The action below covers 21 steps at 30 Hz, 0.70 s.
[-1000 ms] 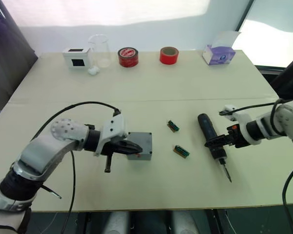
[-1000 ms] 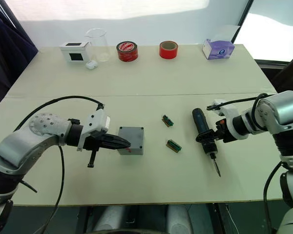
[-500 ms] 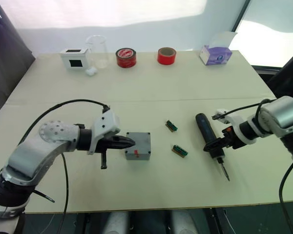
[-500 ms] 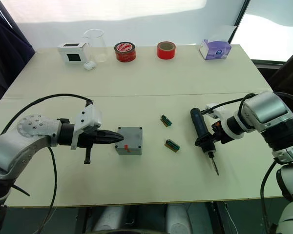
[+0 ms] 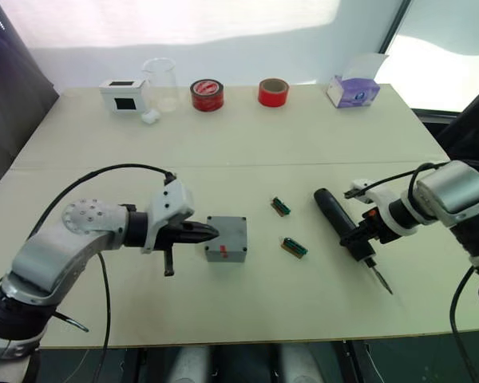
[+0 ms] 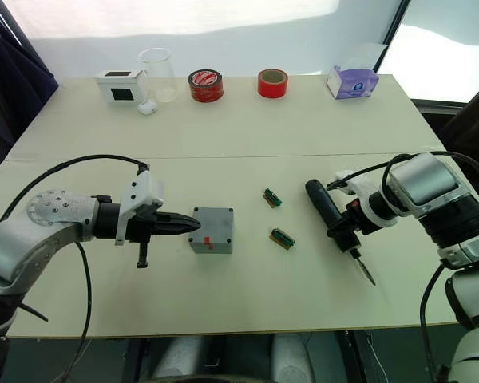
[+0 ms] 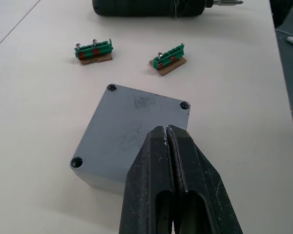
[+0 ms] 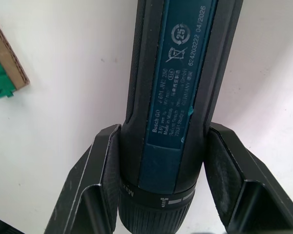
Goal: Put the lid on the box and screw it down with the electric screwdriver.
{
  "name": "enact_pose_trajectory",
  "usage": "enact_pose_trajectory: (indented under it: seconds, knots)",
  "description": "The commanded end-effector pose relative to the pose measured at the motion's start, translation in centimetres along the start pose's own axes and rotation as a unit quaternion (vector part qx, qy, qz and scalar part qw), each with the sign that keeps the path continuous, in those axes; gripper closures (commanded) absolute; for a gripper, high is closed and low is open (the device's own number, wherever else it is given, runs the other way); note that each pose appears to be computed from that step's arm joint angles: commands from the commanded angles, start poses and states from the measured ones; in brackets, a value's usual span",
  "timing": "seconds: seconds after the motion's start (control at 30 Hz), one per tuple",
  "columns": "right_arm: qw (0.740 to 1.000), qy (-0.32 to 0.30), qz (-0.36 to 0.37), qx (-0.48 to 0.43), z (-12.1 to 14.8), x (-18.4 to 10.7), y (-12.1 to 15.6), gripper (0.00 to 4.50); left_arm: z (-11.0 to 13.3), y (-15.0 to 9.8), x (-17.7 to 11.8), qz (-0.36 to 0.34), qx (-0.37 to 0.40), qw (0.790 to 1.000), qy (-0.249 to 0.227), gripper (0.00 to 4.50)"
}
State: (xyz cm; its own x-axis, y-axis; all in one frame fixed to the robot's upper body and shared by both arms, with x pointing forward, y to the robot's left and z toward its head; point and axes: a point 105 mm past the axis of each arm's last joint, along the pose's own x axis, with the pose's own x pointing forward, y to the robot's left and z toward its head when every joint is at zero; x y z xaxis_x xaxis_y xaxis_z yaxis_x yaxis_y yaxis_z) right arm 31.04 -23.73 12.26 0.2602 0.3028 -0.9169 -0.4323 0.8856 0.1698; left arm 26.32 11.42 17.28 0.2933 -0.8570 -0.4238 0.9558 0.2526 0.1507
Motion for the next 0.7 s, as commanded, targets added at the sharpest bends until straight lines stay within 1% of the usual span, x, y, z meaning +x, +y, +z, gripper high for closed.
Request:
enact_pose_trajectory:
  seconds: [0.03, 0.1, 0.2, 0.23, 0.27, 0.3, 0.33, 0.37, 0.4, 0.47, 0.57, 0.63, 0.7]
  knots:
    - [0.999, -0.037, -0.031, 0.020, 0.8, -0.3, -1.4, 2.63, 1.2, 1.1, -0.8, 0.015, 0.029, 0.999, -0.009, 4.50]
    - [0.994, -0.091, -0.048, 0.019, 2.8, -1.8, -1.9, 2.63, 1.1, 1.6, -1.1, 0.019, 0.028, 0.999, -0.008, 4.50]
    - [0.976, -0.209, -0.057, -0.008, 6.9, -5.2, -1.6, 2.63, 0.6, 2.5, -1.9, 0.031, 0.018, 0.999, -0.004, 4.50]
    - [0.959, -0.279, -0.040, -0.039, 8.9, -7.2, -0.4, 2.63, 0.5, 2.8, -2.0, 0.034, 0.014, 0.999, -0.004, 4.50]
    - [0.928, -0.366, -0.012, -0.067, 11.0, -9.5, 1.5, 2.63, 0.4, 3.0, -2.2, 0.035, 0.012, 0.999, -0.003, 4.50]
    - [0.891, -0.446, 0.010, -0.088, 12.3, -11.7, 3.0, 2.63, 0.3, 3.1, -2.2, 0.034, 0.011, 0.999, -0.002, 4.50]
    - [0.862, -0.497, 0.021, -0.095, 12.9, -13.1, 3.8, 2.63, 0.3, 3.2, -2.3, 0.033, 0.010, 0.999, -0.001, 4.50]
    - [0.823, -0.555, 0.051, -0.109, 13.4, -14.5, 5.5, 2.63, 0.2, 3.2, -2.2, 0.030, 0.011, 0.999, 0.000, 4.50]
    - [0.790, -0.596, 0.076, -0.122, 13.4, -15.2, 7.3, 2.63, 0.3, 3.2, -2.1, 0.027, 0.012, 1.000, 0.002, 4.50]
    - [0.749, -0.639, 0.123, -0.126, 12.8, -15.4, 10.3, 2.63, 0.4, 3.3, -1.8, 0.023, 0.015, 1.000, 0.003, 4.50]
    - [0.718, -0.660, 0.179, -0.129, 12.0, -14.8, 13.3, 2.63, 0.5, 3.6, -1.5, 0.024, 0.017, 1.000, 0.003, 4.50]
    - [0.710, -0.662, 0.190, -0.143, 11.5, -13.7, 15.0, 2.63, 0.7, 3.7, -1.1, 0.024, 0.018, 1.000, 0.000, 4.50]
    - [0.708, -0.661, 0.196, -0.151, 10.9, -12.2, 16.4, 2.63, 0.9, 3.6, -0.5, 0.021, 0.020, 1.000, -0.002, 4.50]
